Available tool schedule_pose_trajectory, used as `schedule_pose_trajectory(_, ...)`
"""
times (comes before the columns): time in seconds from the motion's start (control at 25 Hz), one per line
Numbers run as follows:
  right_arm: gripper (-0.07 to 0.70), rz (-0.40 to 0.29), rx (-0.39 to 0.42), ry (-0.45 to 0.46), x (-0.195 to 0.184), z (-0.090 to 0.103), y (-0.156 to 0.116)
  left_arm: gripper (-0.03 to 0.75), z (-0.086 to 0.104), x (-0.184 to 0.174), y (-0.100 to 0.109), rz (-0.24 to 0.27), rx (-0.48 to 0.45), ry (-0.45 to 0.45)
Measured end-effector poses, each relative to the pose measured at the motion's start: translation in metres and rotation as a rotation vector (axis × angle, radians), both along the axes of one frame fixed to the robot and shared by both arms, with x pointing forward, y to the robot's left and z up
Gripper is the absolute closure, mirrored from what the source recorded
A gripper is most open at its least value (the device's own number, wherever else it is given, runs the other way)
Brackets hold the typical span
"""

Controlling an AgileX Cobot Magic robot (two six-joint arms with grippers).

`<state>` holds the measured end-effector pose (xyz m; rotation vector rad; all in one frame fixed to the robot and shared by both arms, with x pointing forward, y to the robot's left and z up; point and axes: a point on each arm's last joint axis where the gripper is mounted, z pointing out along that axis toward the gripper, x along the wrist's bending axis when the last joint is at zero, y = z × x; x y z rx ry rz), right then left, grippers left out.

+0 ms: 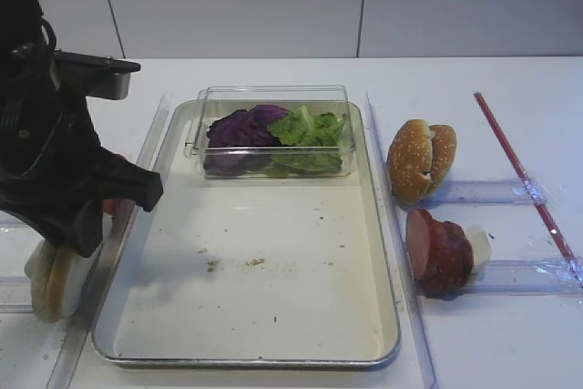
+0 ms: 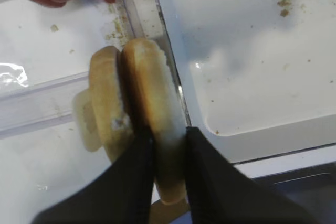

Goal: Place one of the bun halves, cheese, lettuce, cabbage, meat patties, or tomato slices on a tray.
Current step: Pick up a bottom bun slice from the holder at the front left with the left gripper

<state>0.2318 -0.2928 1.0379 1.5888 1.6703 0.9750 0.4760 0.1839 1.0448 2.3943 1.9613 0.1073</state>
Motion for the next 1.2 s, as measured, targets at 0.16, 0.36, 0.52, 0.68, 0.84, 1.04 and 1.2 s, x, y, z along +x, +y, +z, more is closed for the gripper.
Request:
schedule_pose_trajectory(0.16, 0.124, 0.000, 0.000, 0.000, 0.000, 0.000, 0.000, 0.564, 0.000, 0.000, 0.000, 0.019, -0.007, 0.003)
schedule_pose_trajectory(0.36, 0.124, 0.000, 0.000, 0.000, 0.000, 0.000, 0.000, 0.566, 0.008, -0.004, 0.001, 0.037, -0.028, -0.024)
schedule_pose_trajectory(0.52, 0.124, 0.000, 0.000, 0.000, 0.000, 0.000, 0.000, 0.569, 0.021, -0.012, 0.004, 0.044, -0.059, -0.063)
schedule_pose_trajectory(0.68, 0.124, 0.000, 0.000, 0.000, 0.000, 0.000, 0.000, 0.570, 0.030, -0.019, 0.006, 0.055, -0.093, -0.088)
schedule_pose_trajectory(0.84, 0.124, 0.000, 0.000, 0.000, 0.000, 0.000, 0.000, 0.571, 0.036, -0.025, 0.005, 0.065, -0.140, -0.089)
schedule_pose_trajectory(1.04, 0.124, 0.000, 0.000, 0.000, 0.000, 0.000, 0.000, 0.572, 0.041, -0.031, 0.001, 0.078, -0.211, -0.070)
schedule_pose_trajectory(1.2, 0.124, 0.000, 0.000, 0.002, 0.000, 0.000, 0.000, 0.572, 0.043, -0.034, -0.004, 0.074, -0.271, -0.040)
